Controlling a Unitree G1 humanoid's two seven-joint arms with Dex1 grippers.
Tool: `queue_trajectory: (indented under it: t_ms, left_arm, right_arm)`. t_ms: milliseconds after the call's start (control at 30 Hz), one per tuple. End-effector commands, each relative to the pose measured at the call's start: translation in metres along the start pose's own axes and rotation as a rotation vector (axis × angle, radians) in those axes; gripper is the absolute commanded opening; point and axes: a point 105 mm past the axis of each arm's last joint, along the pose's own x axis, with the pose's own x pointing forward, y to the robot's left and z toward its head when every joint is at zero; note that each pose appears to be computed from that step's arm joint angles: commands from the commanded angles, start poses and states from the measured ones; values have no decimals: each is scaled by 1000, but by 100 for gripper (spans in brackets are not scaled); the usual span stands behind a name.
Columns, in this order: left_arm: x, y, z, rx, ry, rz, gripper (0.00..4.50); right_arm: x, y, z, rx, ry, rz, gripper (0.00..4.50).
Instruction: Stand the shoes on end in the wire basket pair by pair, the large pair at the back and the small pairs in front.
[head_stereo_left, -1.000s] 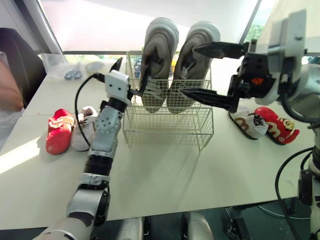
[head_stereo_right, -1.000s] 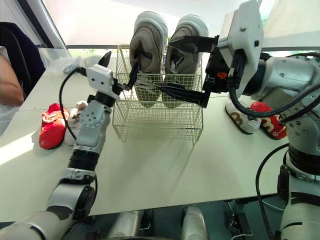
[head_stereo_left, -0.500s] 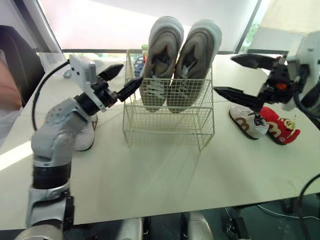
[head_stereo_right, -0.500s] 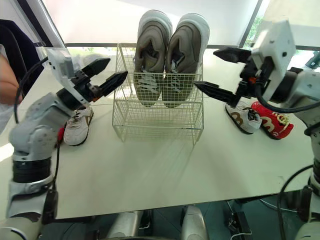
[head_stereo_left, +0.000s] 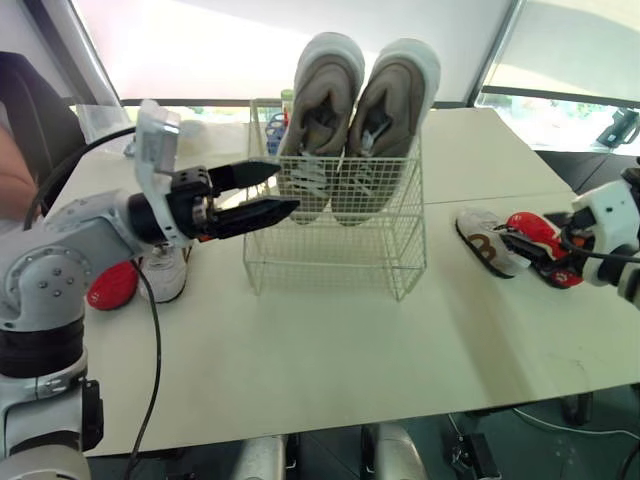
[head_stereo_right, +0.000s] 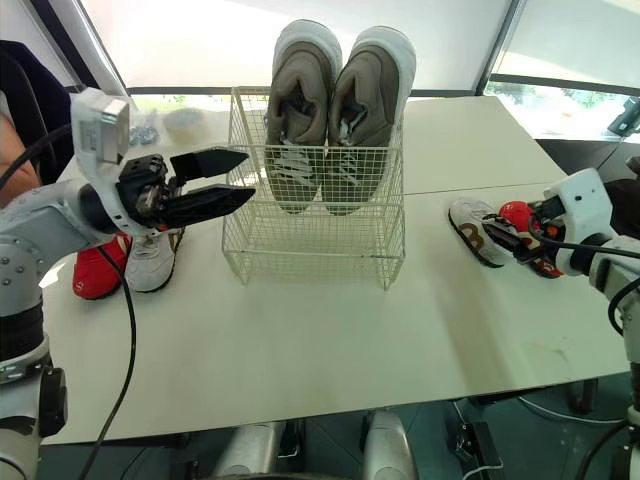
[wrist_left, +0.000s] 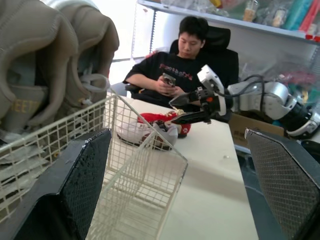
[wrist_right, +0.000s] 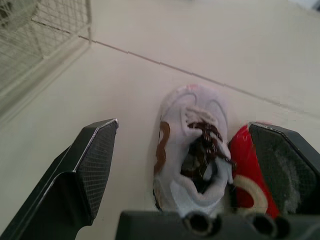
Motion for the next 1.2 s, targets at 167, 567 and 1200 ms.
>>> queue_trajectory:
  t_ms: [167, 567, 1200]
  left_arm:
    - [5, -5, 2, 63, 8, -18, 441]
    - [9, -9, -4, 103, 25, 13, 441]
    - [10, 12, 12, 83, -48, 72, 450]
  right_arm:
    - [19, -10, -11, 24, 15, -42, 450]
    - [41, -11, -41, 79, 74, -54, 450]
    - [12, -27, 62, -111, -199, -165, 38]
